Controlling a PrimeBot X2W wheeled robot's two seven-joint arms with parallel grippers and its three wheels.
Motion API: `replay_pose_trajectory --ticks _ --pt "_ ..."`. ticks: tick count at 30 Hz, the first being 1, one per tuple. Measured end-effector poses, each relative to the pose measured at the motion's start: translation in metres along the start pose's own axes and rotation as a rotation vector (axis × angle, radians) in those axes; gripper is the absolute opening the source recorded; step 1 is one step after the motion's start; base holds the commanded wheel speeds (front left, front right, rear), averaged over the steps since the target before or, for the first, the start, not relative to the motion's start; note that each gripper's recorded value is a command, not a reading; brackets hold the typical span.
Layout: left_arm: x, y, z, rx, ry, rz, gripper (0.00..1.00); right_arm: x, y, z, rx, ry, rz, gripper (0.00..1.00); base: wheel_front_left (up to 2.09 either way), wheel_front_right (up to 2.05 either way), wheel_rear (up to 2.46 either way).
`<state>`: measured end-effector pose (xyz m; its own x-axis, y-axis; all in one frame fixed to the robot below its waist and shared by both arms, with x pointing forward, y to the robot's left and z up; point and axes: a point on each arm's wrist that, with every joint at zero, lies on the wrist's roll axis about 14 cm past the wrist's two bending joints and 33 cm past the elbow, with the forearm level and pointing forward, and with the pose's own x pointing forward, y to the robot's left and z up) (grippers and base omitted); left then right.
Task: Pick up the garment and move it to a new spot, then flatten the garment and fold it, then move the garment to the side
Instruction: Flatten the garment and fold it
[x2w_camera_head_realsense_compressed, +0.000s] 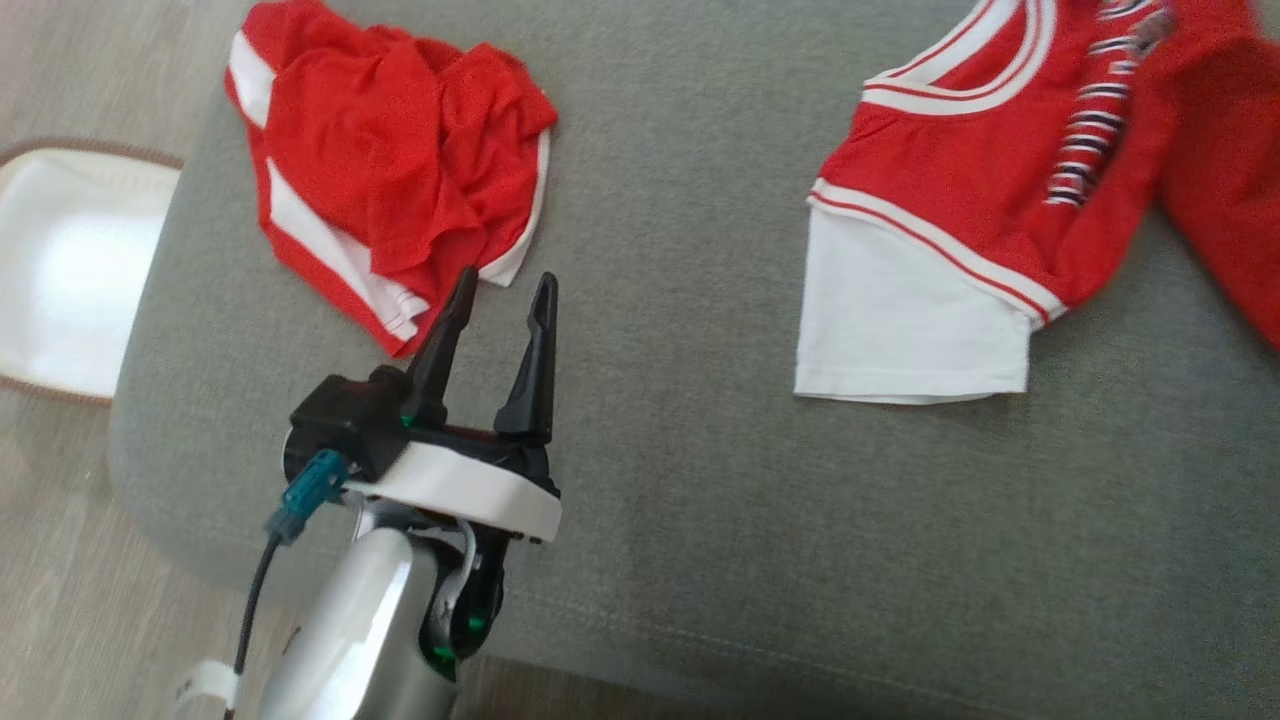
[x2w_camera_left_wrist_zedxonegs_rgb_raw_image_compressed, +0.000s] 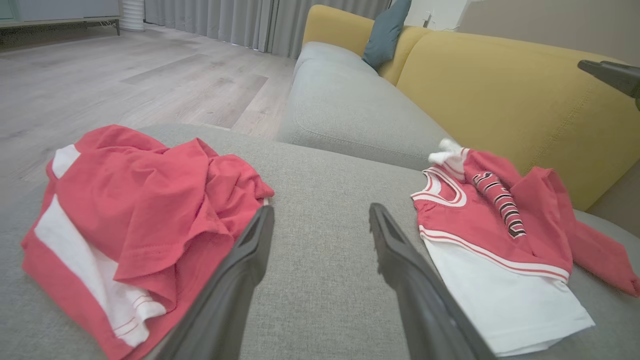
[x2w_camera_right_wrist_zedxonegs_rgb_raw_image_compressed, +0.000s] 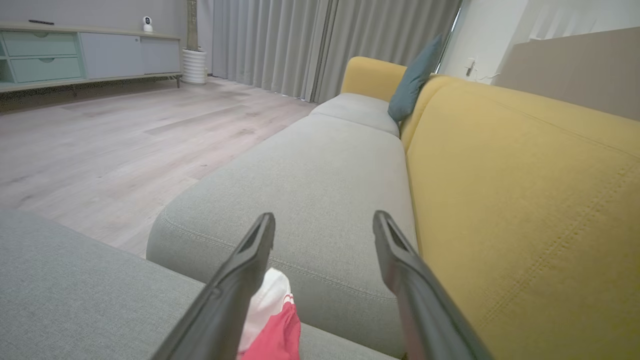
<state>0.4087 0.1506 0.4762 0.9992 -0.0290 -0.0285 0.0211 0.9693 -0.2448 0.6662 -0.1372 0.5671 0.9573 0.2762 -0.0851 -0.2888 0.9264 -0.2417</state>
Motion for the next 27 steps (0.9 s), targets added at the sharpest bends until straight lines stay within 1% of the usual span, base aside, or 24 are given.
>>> replay_pose_trajectory --ticks 5,8,14,17,21,27 --pt "0.003 -0.007 0.009 0.005 -0.030 -0.023 1.00 -0.021 -0.008 0.011 0.005 -0.064 -0.021 1.00 0.00 0.00 0.00" --pt "0.004 -0.015 0.016 0.011 -0.052 -0.046 1.00 -0.040 -0.006 0.009 0.002 -0.090 -0.020 1.00 0.00 0.00 0.00" --pt "-0.007 -0.036 0.024 0.002 -0.078 -0.105 1.00 -0.099 0.000 0.001 0.036 -0.141 -0.027 1.00 0.00 0.00 0.00" --pt "-0.012 -0.043 0.030 -0.006 -0.097 -0.125 1.00 -0.126 0.004 -0.002 0.081 -0.169 -0.043 1.00 0.00 0.00 0.00" --pt "-0.016 -0.058 0.037 -0.014 -0.116 -0.165 1.00 -0.168 0.015 -0.024 0.131 -0.164 -0.073 1.00 0.00 0.00 0.00" --pt "-0.019 -0.075 0.038 -0.019 -0.119 -0.214 1.00 -0.228 0.034 -0.073 0.252 -0.103 -0.171 1.00 0.00 0.00 0.00"
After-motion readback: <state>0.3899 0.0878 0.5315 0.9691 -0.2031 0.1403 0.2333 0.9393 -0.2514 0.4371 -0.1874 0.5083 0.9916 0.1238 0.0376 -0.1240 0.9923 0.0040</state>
